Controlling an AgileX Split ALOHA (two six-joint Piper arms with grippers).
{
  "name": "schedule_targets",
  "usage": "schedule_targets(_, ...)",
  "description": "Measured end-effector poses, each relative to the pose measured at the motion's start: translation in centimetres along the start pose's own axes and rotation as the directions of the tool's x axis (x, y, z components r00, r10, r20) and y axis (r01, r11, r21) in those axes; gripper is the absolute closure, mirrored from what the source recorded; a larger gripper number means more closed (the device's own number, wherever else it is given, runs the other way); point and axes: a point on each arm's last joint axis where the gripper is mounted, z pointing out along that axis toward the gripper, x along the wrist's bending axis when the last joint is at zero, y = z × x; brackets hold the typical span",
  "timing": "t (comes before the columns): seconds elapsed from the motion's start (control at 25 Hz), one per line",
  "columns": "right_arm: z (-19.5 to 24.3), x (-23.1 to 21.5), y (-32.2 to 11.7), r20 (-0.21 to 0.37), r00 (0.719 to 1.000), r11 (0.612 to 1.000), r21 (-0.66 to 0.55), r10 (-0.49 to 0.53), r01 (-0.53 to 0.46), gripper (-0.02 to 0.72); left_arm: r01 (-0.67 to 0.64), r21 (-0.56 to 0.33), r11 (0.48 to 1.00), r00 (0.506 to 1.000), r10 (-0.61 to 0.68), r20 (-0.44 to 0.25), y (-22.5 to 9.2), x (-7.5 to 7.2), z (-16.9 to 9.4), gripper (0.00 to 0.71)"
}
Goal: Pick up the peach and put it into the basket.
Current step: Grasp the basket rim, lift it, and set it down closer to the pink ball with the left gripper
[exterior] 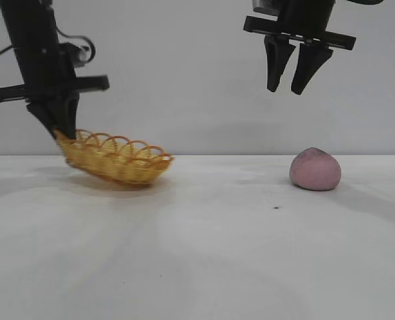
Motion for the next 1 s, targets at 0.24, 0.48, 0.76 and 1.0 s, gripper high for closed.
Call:
schedule_targets(0.24,0.0,0.0,0.0,-0.003,1.000,1.000,0.000,0.001,-0.001,0.377,0.041,-0.014,0.999,0.999,-0.042,-0.017,-2.6,0.5,0.7,0.710)
schedule_targets(0.48,0.0,0.1,0.0,-0.014,1.000,1.000,-0.001,0.005,-0.005,0.377,0.038,-0.011,0.999,0.999,-0.038,-0.028,-2.7,0.7,1.0,0.710)
schedule_targets(0.76,0.0,0.2,0.0,-0.021,1.000,1.000,-0.002,0.008,-0.008,0.377,0.033,0.017,0.999,0.999,-0.033,-0.016,-2.9,0.6,1.0,0.371)
schedule_targets(1.0,0.0,0.2,0.0,-0.025,1.000,1.000,-0.002,0.009,-0.010,0.377,-0.022,-0.009,1.000,1.000,0.022,-0.012,-2.5,0.3,-0.4,0.256)
